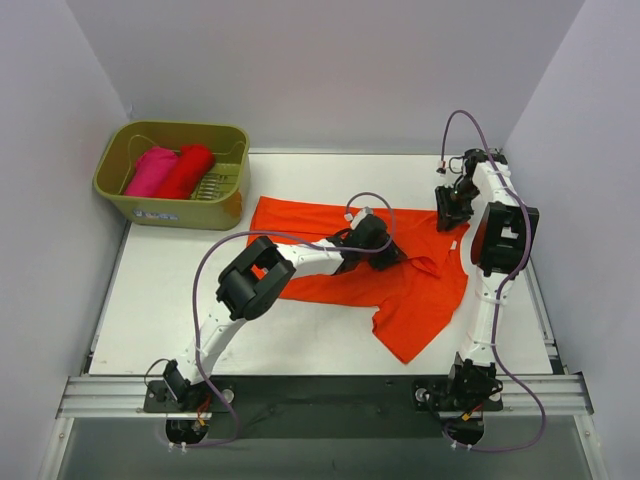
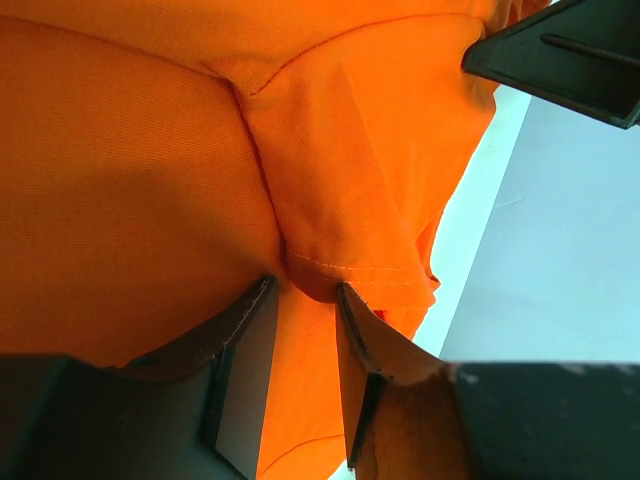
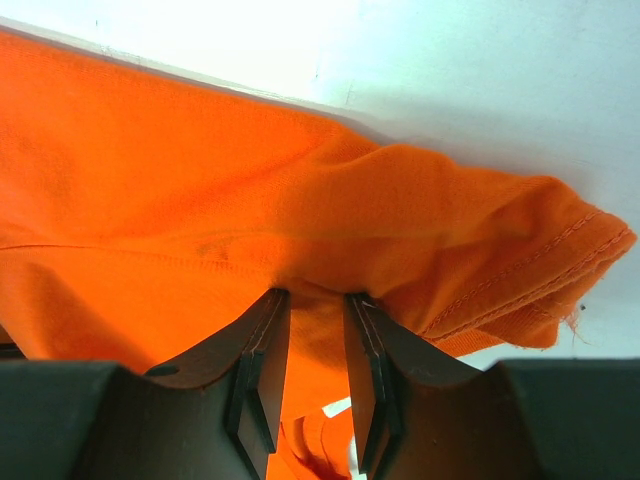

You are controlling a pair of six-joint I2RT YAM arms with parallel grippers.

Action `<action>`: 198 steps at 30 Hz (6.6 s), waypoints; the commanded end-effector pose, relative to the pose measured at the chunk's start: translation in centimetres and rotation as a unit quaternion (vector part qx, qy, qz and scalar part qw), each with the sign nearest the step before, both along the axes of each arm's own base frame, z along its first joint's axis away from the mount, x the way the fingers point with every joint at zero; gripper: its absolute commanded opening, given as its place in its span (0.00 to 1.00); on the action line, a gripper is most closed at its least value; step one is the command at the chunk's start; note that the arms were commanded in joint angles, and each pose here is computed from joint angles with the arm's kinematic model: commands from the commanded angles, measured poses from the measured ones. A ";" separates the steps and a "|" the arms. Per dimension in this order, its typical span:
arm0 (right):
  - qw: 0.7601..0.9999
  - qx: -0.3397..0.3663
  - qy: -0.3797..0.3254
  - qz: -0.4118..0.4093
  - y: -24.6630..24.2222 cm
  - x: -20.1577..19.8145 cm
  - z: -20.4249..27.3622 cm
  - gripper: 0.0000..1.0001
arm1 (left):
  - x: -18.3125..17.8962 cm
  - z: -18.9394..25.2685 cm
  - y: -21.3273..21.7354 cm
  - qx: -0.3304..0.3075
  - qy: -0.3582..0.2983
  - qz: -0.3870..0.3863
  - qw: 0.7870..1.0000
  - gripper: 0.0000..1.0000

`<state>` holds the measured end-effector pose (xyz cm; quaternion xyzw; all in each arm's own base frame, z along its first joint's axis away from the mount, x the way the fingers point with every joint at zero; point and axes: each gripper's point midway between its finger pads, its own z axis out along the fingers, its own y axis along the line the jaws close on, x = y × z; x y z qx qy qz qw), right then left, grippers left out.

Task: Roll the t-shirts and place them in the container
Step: Fold the T-shirt at the center of the board.

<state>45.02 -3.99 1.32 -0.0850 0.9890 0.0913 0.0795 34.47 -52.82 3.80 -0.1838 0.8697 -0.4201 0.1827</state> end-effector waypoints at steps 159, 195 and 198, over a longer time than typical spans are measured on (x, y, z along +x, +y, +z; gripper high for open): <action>0.798 -0.102 -0.045 0.592 5.4 -17.5 3.0 0.00 | -0.2 6.2 26.9 0.200 -0.279 -0.327 0.880 0.41; 0.914 -0.252 -0.008 0.317 -3.5 2.9 0.8 0.14 | 13.9 2.1 30.8 0.461 -0.278 -0.207 0.817 0.37; 0.904 -0.280 -0.019 0.323 -4.3 4.7 0.6 0.13 | 13.1 1.4 31.4 0.467 -0.257 -0.210 0.820 0.37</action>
